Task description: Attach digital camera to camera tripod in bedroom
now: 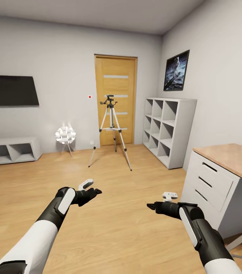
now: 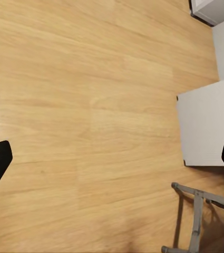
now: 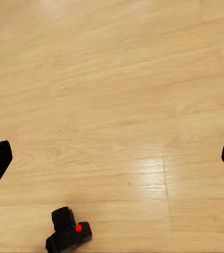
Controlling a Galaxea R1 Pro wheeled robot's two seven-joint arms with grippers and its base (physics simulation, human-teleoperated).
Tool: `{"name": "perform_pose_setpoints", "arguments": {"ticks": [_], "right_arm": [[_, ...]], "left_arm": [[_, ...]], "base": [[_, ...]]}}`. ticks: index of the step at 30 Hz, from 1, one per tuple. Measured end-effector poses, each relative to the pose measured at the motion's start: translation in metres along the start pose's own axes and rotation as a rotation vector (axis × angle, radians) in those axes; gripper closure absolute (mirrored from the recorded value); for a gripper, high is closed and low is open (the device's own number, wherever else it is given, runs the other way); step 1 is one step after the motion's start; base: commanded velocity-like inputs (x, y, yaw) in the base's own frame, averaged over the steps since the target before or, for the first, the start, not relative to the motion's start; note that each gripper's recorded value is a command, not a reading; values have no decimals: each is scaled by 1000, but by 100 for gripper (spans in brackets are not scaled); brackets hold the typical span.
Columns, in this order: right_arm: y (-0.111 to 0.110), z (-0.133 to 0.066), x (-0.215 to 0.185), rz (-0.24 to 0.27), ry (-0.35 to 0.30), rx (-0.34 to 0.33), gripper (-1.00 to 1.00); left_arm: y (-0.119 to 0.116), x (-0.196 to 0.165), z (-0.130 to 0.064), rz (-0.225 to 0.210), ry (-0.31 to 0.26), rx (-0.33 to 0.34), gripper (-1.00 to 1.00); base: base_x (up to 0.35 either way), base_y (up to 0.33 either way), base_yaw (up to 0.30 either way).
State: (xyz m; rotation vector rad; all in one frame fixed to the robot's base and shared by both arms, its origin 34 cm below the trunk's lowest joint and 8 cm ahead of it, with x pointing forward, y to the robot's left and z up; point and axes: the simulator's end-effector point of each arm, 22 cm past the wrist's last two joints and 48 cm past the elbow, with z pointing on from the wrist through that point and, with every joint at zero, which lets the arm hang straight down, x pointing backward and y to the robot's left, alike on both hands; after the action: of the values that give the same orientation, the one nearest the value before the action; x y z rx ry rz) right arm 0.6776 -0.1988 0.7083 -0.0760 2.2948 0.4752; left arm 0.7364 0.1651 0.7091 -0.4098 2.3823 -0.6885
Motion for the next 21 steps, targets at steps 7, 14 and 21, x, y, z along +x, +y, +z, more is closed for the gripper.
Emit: {"name": "perform_pose_setpoints", "arguments": {"ticks": [7, 14, 21], "right_arm": [[-4, 7, 12, 0, 1, -1, -100], [-7, 14, 31, 15, 35, -3, -100], [-10, 21, 47, 25, 56, -9, -100]], "left_arm": [[8, 9, 8, 0, 2, -1, -100], [18, 18, 17, -1, 4, -3, -100], [25, 27, 25, 0, 2, -1, -100]], "base": [[0, 0, 0], [0, 0, 0], [0, 0, 0]]}}
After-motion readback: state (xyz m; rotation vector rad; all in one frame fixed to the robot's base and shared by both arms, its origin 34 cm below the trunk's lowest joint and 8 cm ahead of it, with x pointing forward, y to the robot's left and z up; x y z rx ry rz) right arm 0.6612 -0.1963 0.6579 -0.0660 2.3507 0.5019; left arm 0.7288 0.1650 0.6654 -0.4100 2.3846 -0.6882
